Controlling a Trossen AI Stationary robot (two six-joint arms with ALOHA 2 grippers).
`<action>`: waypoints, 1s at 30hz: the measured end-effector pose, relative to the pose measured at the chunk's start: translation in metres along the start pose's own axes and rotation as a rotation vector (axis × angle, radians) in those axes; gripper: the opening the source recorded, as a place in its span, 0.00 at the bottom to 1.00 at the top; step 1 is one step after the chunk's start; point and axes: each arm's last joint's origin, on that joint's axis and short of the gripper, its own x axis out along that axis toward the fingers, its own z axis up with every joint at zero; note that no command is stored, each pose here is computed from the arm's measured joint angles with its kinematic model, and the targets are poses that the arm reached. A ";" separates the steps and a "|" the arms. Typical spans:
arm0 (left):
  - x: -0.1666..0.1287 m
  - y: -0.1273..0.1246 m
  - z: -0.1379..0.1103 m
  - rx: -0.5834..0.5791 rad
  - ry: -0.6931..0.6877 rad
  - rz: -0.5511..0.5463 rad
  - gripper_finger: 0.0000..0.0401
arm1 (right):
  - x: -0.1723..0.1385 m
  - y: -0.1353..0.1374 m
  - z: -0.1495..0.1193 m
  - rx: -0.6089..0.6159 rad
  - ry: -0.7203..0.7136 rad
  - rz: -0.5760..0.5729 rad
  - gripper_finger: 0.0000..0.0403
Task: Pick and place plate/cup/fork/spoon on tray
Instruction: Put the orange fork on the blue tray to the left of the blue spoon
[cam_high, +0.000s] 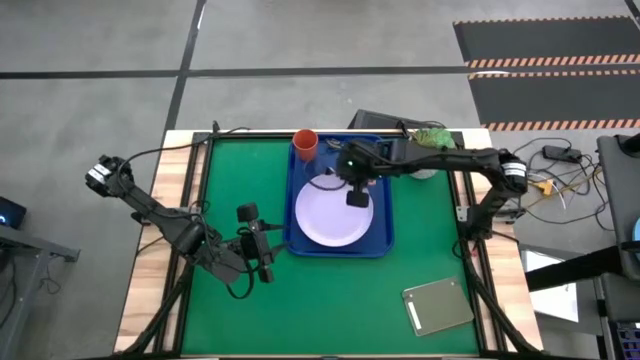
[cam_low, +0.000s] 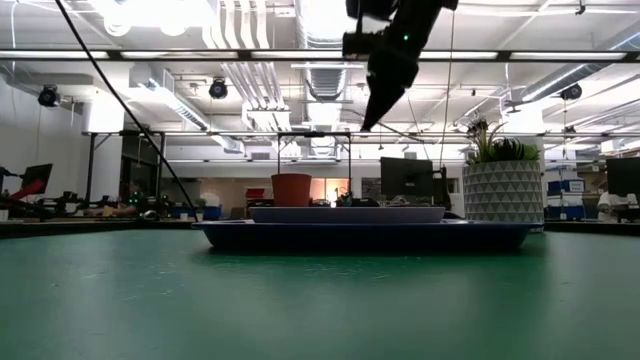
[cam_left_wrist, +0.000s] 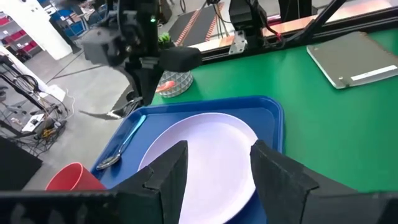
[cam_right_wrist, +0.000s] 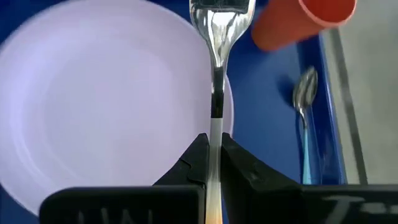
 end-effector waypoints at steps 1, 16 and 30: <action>0.000 0.000 0.000 0.001 0.001 0.000 0.39 | 0.003 -0.003 0.001 0.007 0.016 0.006 0.03; 0.002 -0.001 -0.006 0.002 0.011 0.003 0.39 | 0.067 -0.038 -0.004 0.066 0.398 0.172 0.03; 0.006 -0.004 -0.024 -0.075 0.040 0.013 0.39 | 0.055 -0.039 -0.003 0.106 0.445 0.174 0.03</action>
